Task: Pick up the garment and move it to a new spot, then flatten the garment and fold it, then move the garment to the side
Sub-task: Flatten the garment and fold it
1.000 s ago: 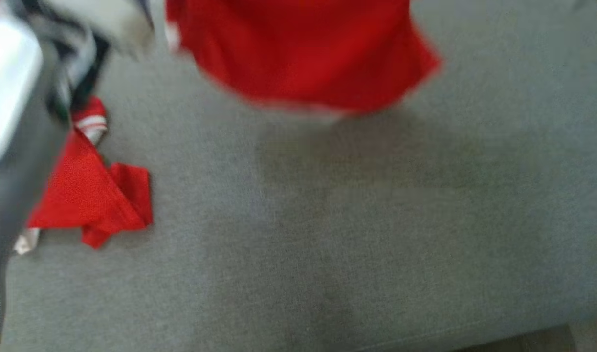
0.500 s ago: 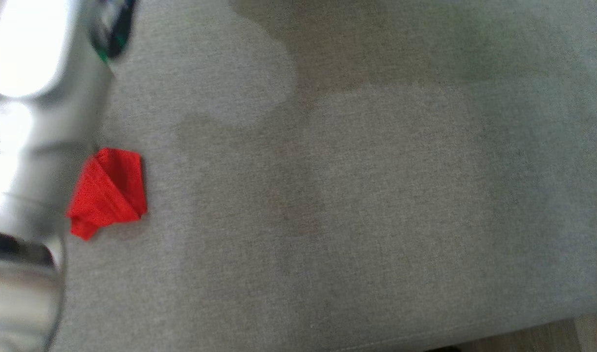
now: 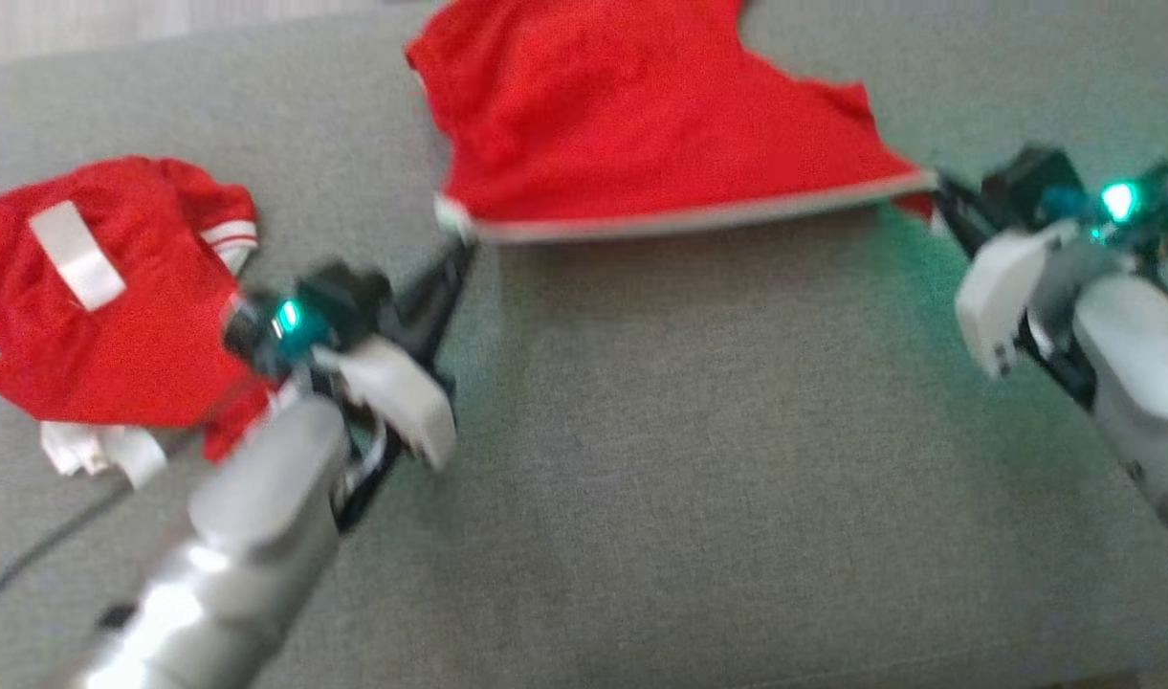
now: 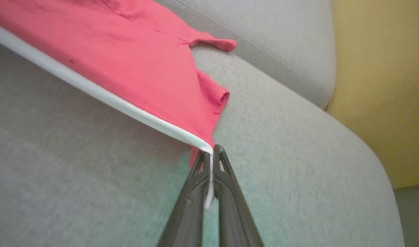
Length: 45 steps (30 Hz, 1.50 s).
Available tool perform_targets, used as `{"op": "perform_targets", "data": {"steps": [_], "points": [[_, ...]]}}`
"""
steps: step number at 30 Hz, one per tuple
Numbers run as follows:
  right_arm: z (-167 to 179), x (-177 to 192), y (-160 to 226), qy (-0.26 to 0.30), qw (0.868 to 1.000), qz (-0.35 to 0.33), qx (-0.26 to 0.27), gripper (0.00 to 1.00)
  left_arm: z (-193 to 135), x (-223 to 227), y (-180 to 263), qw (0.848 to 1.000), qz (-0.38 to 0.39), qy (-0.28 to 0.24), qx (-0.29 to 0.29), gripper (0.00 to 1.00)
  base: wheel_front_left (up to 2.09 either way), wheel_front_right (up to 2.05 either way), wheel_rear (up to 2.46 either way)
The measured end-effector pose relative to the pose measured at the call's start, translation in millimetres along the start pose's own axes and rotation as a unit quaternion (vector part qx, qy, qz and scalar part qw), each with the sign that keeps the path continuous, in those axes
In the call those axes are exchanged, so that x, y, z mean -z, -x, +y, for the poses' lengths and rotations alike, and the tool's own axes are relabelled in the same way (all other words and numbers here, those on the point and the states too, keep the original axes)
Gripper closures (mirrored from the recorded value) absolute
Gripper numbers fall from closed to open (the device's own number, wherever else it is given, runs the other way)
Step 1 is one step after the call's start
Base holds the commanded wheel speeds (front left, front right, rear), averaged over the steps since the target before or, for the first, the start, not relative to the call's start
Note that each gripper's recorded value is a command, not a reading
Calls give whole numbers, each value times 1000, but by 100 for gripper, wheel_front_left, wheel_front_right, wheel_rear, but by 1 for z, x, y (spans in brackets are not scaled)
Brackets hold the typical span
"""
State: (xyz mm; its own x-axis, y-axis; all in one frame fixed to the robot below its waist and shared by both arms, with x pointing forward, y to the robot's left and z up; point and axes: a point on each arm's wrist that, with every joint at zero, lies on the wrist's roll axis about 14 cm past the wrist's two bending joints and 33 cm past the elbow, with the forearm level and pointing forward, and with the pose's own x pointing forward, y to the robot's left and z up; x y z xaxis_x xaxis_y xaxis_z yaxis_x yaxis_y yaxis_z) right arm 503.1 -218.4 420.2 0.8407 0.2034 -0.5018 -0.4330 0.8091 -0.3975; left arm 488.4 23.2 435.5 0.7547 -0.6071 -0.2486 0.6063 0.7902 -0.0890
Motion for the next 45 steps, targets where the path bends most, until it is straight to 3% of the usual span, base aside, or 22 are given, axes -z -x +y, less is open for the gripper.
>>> {"op": "perform_targets", "data": {"steps": [7,26,36,45], "points": [[19,31,52,-26,996,63,-58,100,-41,23,44,999,28,8,23,100,0,0,0],[37,56,159,-75,988,85,-106,100,-123,18,124,998,20,46,46,100,0,0,0],[16,32,141,-60,993,54,-91,100,-110,1,110,998,11,50,39,100,0,0,0],[-13,-21,85,1,998,0,-68,100,-64,-18,75,999,3,40,6,100,0,0,0]]}}
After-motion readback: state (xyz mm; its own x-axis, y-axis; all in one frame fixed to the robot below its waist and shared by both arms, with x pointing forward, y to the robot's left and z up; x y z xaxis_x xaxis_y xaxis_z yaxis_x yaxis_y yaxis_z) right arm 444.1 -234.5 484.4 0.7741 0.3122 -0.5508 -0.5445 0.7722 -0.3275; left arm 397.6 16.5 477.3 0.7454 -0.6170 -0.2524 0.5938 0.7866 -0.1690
